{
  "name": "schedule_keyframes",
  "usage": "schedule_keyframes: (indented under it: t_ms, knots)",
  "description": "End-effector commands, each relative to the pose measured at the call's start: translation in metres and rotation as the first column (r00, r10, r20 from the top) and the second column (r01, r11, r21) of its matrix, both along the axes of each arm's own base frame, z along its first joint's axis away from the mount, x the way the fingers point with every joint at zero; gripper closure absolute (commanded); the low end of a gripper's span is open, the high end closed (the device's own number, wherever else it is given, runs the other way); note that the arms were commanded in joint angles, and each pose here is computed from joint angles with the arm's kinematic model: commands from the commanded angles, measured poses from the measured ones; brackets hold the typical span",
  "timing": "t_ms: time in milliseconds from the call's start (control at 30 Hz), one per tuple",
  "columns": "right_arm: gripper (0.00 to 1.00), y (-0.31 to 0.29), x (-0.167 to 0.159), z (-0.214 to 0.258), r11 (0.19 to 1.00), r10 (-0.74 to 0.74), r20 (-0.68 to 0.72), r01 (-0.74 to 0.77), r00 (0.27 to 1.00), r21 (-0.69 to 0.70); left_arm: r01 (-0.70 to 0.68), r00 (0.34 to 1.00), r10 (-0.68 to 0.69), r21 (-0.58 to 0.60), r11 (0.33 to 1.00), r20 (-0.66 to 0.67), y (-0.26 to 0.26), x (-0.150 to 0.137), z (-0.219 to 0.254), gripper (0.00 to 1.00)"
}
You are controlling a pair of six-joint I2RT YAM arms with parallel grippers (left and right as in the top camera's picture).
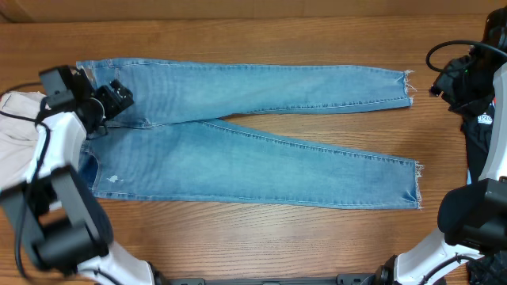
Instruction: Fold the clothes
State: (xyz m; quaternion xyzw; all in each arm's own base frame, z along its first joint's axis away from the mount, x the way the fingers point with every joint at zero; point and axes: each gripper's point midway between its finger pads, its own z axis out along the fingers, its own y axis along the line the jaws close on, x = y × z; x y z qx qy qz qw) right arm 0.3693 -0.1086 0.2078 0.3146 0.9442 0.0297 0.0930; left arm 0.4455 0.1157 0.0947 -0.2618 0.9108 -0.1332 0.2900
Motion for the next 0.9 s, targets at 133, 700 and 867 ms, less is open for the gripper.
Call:
schedule_keyframes:
  t_ms: [133, 700, 867]
  knots:
    - [0.34, 0.005, 0.005, 0.003, 0.999, 0.042, 0.036, -0.042, 0.998, 0.013, 0.076, 0.996, -0.076, 0.001, 0.997, -0.042, -0.035, -0.049, 0.055, 0.0]
    - [0.28, -0.004, 0.057, -0.086, 0.999, 0.05, 0.206, -0.054, 0.977, 0.01, 0.022, 0.929, -0.03, -0.025, 0.999, -0.369, -0.041, -0.123, 0.006, 0.0]
    - [0.29, -0.004, 0.065, -0.113, 0.998, 0.053, 0.254, -0.055, 0.966, 0.0, 0.042, 0.932, -0.047, -0.021, 0.999, -0.36, -0.046, -0.119, -0.007, 0.0]
